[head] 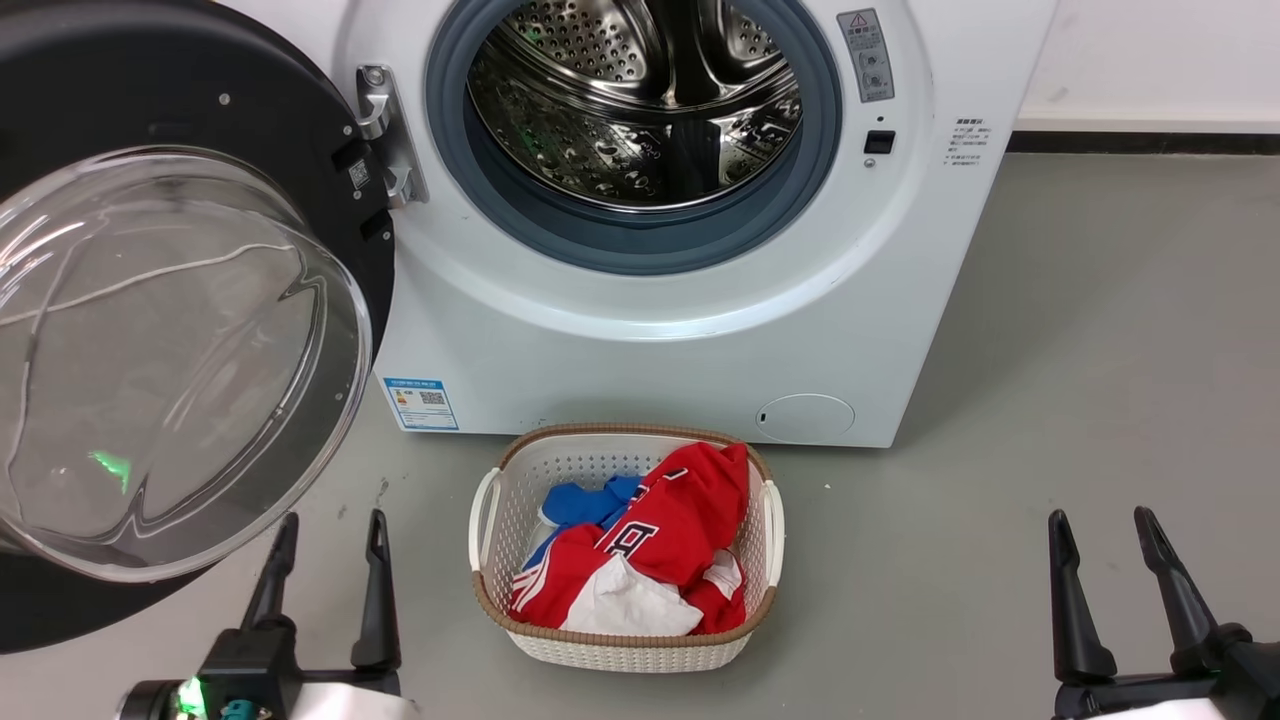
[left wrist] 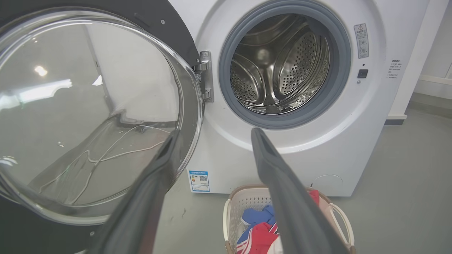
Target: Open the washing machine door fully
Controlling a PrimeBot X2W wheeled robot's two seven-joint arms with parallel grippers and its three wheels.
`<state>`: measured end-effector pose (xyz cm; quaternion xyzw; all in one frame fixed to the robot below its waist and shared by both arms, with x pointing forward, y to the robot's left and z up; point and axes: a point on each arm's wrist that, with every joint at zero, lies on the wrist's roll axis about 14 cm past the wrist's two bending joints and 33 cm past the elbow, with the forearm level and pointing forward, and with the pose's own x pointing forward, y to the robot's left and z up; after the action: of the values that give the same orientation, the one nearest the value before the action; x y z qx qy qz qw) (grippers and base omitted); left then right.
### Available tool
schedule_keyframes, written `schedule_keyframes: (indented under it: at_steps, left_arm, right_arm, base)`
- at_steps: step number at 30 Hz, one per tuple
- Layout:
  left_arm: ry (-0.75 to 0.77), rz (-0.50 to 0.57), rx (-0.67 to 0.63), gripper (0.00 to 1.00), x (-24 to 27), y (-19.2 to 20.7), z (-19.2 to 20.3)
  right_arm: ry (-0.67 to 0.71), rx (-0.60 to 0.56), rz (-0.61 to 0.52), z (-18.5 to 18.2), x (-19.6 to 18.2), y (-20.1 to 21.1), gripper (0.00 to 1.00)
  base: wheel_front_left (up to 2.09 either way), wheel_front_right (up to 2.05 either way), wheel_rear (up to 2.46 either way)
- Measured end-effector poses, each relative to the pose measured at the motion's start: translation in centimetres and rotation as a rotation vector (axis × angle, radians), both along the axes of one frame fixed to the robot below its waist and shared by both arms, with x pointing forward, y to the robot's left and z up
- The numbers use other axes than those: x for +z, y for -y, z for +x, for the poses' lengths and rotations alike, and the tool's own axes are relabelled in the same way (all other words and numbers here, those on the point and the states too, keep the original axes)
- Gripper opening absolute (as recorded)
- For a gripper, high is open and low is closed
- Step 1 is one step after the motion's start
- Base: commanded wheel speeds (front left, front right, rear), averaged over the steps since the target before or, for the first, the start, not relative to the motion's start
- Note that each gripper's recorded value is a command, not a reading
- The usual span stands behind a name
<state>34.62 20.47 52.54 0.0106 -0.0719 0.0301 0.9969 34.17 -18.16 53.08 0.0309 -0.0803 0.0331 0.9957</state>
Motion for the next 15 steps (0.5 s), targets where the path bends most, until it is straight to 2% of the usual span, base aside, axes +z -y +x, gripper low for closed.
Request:
schedule_keyframes:
  at_steps: [11, 12, 15]
  left_arm:
    - [-0.039, -0.014, 0.007, 1.00, -1.3, -0.2, -0.3]
    - [-0.043, -0.014, 0.008, 0.00, -1.4, -0.2, -0.3]
    - [-0.085, -0.022, 0.009, 0.00, -2.8, -0.2, -0.7]
  right_arm:
    - [0.003, -0.005, 0.004, -0.2, 0.1, 0.2, 1.00]
    - [-0.001, -0.004, 0.005, -0.2, 0.0, 0.2, 0.00]
    - [-0.034, -0.004, 0.007, -0.4, -1.1, 0.1, 0.00]
  base:
    - [0.00, 0.00, 0.00]
    - [0.00, 0.00, 0.00]
    - [0.00, 0.00, 0.00]
